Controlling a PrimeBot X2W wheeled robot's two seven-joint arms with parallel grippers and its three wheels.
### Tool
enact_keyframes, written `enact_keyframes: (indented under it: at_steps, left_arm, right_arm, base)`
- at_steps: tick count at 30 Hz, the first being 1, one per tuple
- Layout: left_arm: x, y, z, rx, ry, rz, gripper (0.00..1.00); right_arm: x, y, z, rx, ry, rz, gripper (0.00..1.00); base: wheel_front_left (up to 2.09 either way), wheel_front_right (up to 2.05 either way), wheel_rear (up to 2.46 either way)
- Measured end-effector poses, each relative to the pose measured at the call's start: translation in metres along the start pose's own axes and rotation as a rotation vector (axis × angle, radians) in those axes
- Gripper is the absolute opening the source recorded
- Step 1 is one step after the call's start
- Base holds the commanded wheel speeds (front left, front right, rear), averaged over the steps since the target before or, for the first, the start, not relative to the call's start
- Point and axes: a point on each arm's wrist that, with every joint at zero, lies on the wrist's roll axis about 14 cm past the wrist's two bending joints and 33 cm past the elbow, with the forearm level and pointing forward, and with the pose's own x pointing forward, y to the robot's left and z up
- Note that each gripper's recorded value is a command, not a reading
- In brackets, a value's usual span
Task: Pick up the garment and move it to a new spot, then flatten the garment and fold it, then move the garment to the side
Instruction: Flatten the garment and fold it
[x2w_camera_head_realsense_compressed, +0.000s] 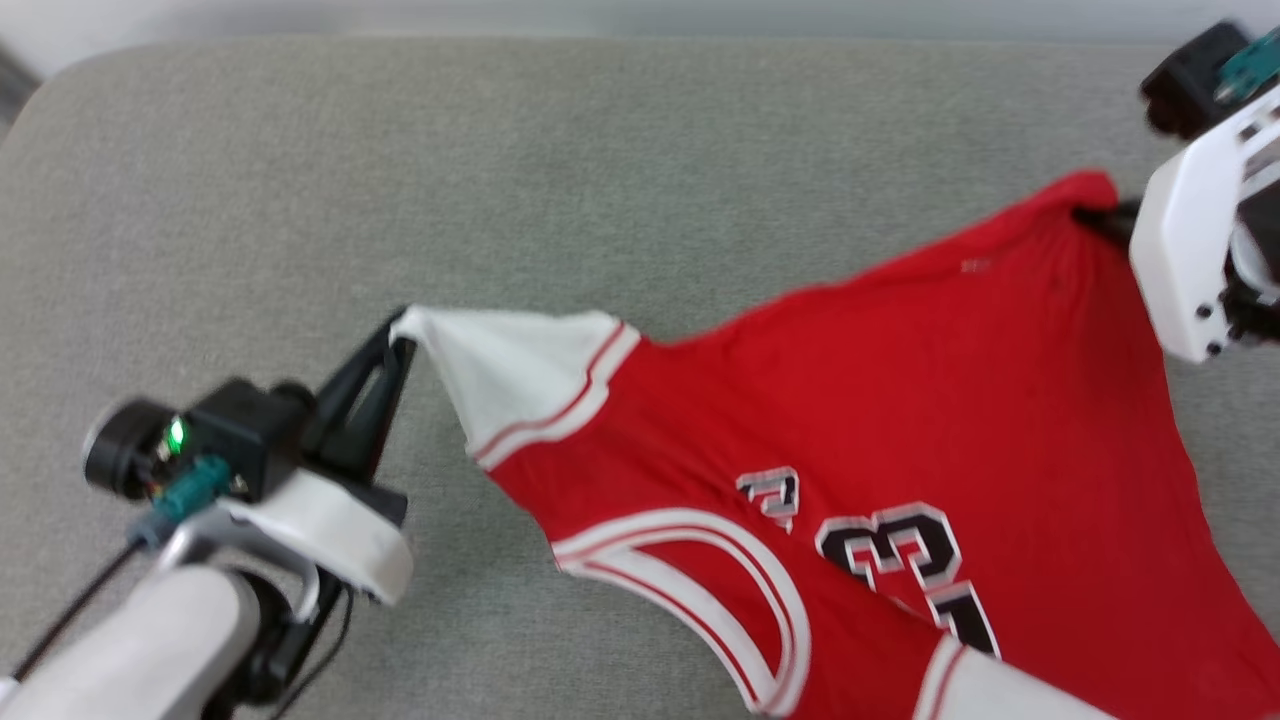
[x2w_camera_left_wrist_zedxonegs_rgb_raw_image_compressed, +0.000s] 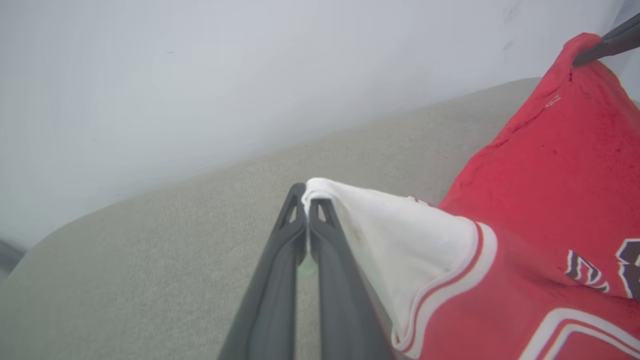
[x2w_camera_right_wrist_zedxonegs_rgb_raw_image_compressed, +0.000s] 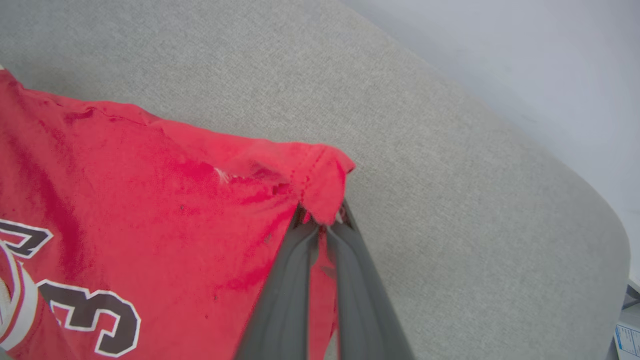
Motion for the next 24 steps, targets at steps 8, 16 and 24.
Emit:
enact_keyframes:
  at_steps: [8, 16, 24]
  left_arm:
    - [0.049, -0.009, 0.106, 0.116, -0.247, -0.102, 0.00]
    - [0.102, -0.007, 0.185, 0.253, -0.391, -0.148, 0.00]
    - [0.152, 0.011, 0.247, 0.262, -0.496, -0.113, 0.00]
  right_arm:
    - [-0.054, -0.032, 0.063, -0.023, -0.267, -0.105, 0.00]
    - [-0.084, -0.070, 0.131, -0.050, -0.506, -0.221, 0.00]
    - [-0.099, -0.104, 0.195, -0.087, -0.677, -0.346, 0.00]
  base:
    - [0.00, 0.00, 0.00]
    - [0.00, 0.00, 0.00]
    - [0.00, 0.00, 0.00]
